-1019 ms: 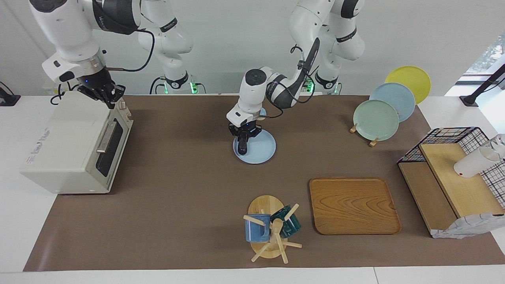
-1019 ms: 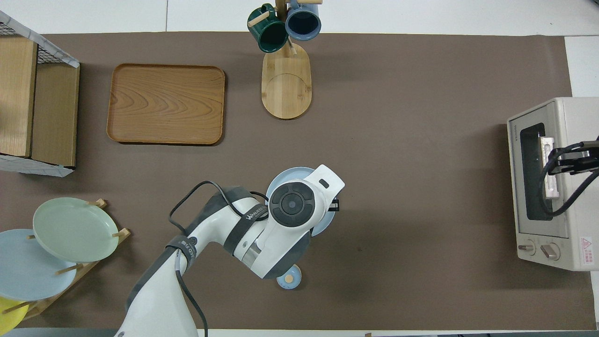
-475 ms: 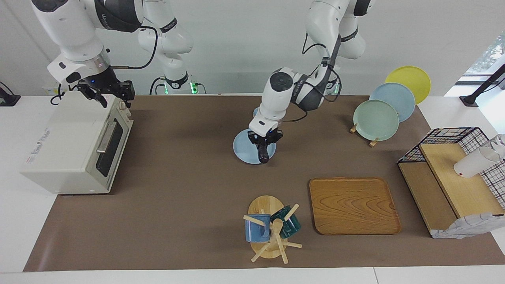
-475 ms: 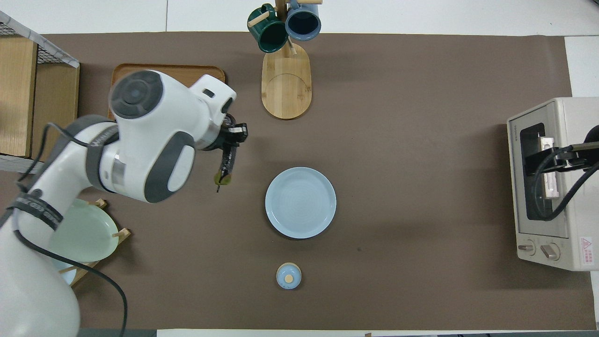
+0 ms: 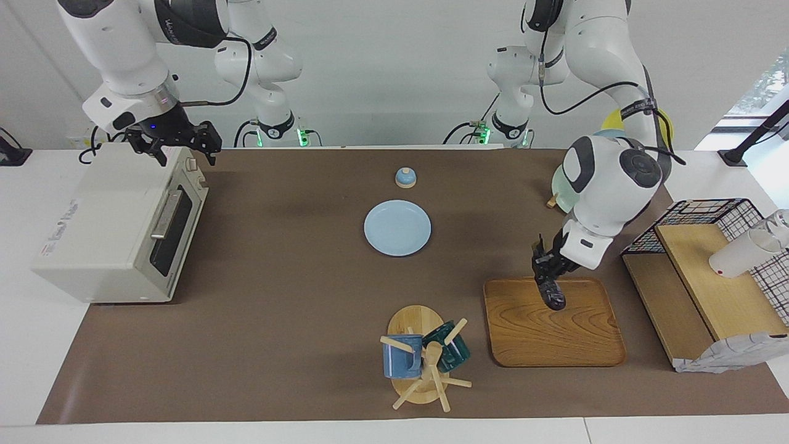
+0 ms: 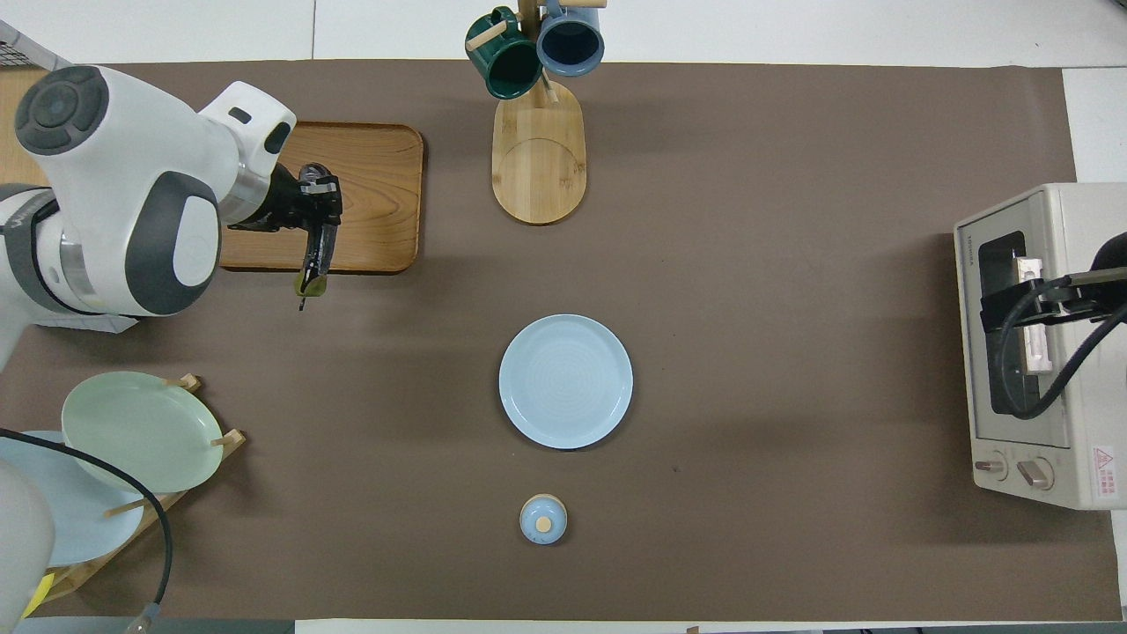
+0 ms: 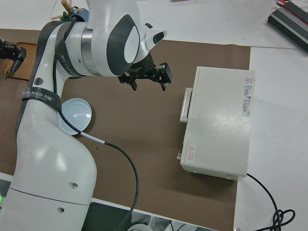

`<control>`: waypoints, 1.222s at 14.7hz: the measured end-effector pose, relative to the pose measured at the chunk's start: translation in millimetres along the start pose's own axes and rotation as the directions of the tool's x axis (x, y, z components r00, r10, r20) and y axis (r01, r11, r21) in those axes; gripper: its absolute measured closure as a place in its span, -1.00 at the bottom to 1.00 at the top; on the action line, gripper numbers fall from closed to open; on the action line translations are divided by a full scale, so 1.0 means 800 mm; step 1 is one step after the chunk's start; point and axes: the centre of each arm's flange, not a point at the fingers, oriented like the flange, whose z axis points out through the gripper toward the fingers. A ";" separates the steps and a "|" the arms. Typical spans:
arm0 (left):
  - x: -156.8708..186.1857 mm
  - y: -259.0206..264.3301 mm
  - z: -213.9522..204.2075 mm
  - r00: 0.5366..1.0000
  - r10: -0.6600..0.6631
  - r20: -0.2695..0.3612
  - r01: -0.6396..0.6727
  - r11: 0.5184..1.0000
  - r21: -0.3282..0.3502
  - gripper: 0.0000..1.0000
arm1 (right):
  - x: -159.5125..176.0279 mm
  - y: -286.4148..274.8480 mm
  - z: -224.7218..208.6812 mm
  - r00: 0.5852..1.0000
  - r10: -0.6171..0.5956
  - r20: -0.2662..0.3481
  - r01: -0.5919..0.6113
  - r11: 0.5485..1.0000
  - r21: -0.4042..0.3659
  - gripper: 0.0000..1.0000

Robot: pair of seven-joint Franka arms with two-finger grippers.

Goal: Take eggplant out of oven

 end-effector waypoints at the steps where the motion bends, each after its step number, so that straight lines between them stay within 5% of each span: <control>1: 0.016 -0.010 0.014 1.000 0.000 -0.007 0.000 1.000 0.012 0.38 | 0.000 0.003 0.001 1.000 0.006 0.002 -0.006 1.000 0.001 -1.00; 7: 0.046 -0.022 0.064 0.998 0.036 -0.046 -0.035 0.999 0.022 0.38 | 0.006 0.014 0.008 1.000 0.022 0.005 -0.022 1.000 0.002 -1.00; 14: 0.050 -0.032 0.001 0.998 0.040 -0.053 -0.039 0.999 0.023 -1.00 | 0.003 0.037 0.008 0.998 0.057 0.005 -0.057 0.998 0.007 -1.00; 18: 0.007 -0.044 -0.135 0.999 0.029 0.019 -0.030 0.998 0.047 -1.00 | -0.001 0.062 0.010 0.996 0.090 0.007 -0.090 0.996 0.013 -1.00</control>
